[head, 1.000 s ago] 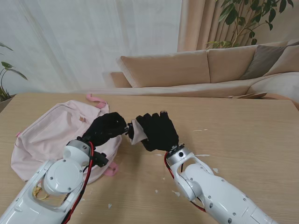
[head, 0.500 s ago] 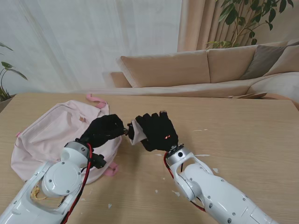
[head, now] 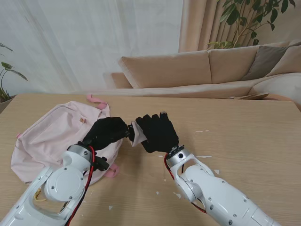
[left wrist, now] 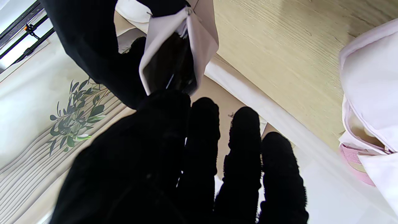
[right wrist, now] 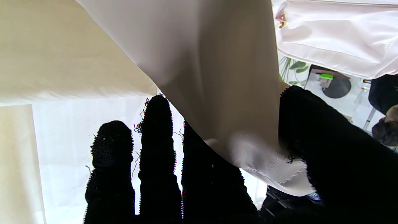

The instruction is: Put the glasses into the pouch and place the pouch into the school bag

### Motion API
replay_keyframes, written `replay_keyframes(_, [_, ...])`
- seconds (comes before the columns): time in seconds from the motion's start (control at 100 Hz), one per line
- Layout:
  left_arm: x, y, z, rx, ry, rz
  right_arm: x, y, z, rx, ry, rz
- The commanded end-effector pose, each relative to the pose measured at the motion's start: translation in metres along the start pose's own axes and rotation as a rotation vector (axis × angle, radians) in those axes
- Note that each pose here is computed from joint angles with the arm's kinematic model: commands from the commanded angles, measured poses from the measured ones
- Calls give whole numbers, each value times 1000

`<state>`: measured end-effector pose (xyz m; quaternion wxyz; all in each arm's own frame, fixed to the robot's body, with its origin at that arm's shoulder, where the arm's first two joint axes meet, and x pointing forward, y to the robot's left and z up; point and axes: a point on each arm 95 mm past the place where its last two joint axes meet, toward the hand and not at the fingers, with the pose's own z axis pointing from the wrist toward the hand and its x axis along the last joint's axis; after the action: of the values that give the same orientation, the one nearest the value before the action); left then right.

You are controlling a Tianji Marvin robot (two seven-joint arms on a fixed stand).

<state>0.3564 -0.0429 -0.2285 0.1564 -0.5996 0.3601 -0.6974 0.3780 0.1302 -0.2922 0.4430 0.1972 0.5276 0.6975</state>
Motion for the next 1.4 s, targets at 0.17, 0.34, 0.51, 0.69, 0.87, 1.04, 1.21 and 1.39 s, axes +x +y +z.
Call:
replay_keyframes(0.17, [5,8,5,-8,-10,14,7,2,1,-6,12,17])
replay_keyframes(0.34, [4,12,10,3,-18,34,10,5,2,-21,17,26])
replay_keyframes(0.51, [4,16,13,2,-21,47,12,7,3,-34,20,36])
replay_keyframes(0.69, [6,21,14,-14,-24,47,15,7,5,-41,24,49])
replay_keyframes(0.87, [9,23,15,-20,-21,52,18,7,6,-46,26,58])
replay_keyframes(1.04, [8,18,12,-7,-15,30,13,7,6,-36,11,51])
replay_keyframes(1.21, [5,8,6,2,-8,33,7,5,6,-20,-10,43])
replay_keyframes(1.39, [1,0,2,26,-8,28,2,4,5,-12,-22,35])
